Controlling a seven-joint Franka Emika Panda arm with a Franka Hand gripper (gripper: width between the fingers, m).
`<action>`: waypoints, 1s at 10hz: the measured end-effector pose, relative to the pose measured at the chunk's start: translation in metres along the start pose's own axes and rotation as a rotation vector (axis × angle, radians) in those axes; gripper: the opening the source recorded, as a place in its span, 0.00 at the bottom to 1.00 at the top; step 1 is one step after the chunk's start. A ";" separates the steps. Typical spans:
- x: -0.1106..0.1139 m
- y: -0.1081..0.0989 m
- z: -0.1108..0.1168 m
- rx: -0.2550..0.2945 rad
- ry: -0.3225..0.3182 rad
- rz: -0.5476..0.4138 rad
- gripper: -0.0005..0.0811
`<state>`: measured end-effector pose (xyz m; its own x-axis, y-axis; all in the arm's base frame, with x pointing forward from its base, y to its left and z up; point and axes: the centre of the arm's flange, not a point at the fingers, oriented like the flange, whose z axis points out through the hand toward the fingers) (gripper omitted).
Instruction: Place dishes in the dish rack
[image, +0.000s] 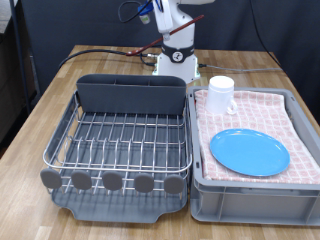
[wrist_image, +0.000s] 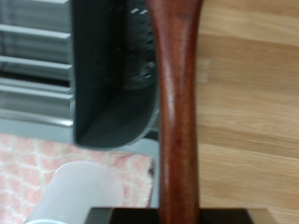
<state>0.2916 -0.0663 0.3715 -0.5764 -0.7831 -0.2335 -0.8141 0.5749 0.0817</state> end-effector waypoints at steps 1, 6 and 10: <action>-0.002 -0.004 0.008 -0.015 -0.030 -0.009 0.11; -0.016 -0.022 0.043 -0.108 -0.003 0.008 0.11; -0.009 -0.034 0.064 -0.166 -0.012 0.049 0.11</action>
<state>0.3290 -0.0635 0.3090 -0.6156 -0.7517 -0.2365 -0.7861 0.5644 0.2521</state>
